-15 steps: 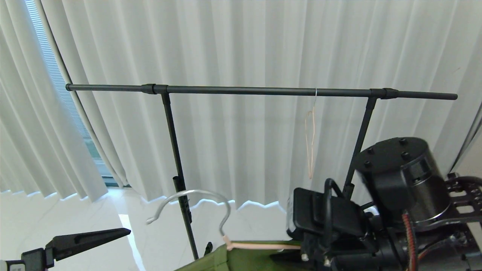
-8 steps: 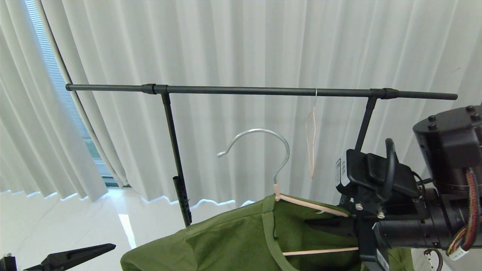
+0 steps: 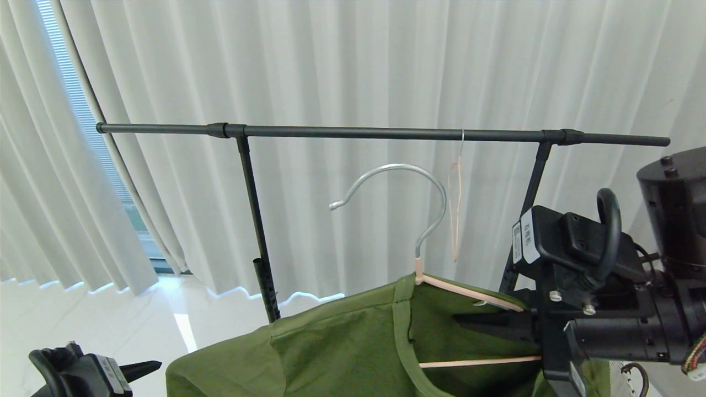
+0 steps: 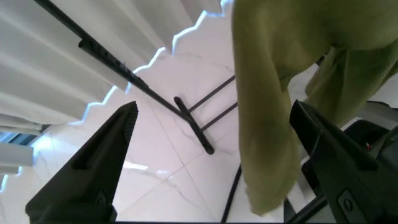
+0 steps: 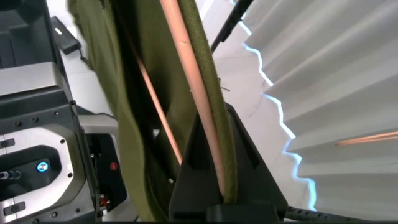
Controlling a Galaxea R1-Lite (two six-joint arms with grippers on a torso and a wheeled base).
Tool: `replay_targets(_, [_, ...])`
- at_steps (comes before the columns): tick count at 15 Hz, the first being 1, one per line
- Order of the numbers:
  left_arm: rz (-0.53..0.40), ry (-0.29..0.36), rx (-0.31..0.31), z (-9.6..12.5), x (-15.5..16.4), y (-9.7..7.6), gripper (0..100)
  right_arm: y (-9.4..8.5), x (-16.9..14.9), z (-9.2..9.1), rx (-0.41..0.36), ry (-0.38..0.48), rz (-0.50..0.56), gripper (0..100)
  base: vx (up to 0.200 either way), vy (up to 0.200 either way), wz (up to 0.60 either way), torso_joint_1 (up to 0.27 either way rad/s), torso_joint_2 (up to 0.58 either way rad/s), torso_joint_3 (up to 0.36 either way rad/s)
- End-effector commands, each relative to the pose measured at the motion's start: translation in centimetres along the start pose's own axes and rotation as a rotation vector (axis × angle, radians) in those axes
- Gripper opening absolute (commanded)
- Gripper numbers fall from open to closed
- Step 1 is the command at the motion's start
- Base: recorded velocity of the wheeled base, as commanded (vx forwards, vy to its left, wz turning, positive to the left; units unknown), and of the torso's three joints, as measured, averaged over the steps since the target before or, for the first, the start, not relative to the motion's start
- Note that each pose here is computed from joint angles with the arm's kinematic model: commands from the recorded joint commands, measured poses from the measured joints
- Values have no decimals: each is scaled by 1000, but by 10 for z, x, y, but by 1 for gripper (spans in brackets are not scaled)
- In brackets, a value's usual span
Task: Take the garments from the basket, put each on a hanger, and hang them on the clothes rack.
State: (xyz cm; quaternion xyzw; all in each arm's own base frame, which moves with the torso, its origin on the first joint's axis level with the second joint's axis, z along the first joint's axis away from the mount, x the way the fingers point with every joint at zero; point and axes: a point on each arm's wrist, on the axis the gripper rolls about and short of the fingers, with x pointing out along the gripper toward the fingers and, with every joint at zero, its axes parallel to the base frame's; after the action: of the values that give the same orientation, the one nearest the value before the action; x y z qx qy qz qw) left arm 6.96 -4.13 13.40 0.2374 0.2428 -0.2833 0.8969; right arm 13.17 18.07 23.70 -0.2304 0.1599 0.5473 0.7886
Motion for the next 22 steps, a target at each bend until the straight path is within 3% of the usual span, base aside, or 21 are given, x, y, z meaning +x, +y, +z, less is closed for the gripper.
replay_targets(1, [-8,-4,0,3,2,1,100,0,0,0,-1,-1,2,0,0,0,0,0,0,0])
replay_targets(2, [-14,-13,-1,3,2,1,100,0,0,1,-2,-5,4,0,0,0,0,0,0,0])
replay_targets(3, [-16,-16,-1,4,2,1,0,1,0,1,-3,-4,7,0,0,0,0,0,0,0])
replay_targets(7, [30,-2,-47,1,2,4,0,1,-4,-2,3,4,-5,0,0,0,0,0,0,0])
replay_targets(11, [222,74,-149,-10,-1,18,0,-7,-18,-11,41,70,-78,0,0,0,0,0,0,0])
replay_targets(14, [303,135,-196,-20,0,21,0,-10,-31,-15,60,81,-105,0,0,0,0,0,0,0])
replay_targets(19, [284,93,-149,-13,-2,20,0,-11,-29,-14,63,85,-104,0,0,0,0,0,0,0])
replay_targets(20, [285,91,-151,-13,-2,20,100,-11,-29,-13,62,83,-106,0,0,0,0,0,0,0])
replay_targets(22, [291,63,-152,-12,-6,20,100,-14,-26,-10,71,91,-129,0,0,0,0,0,0,0])
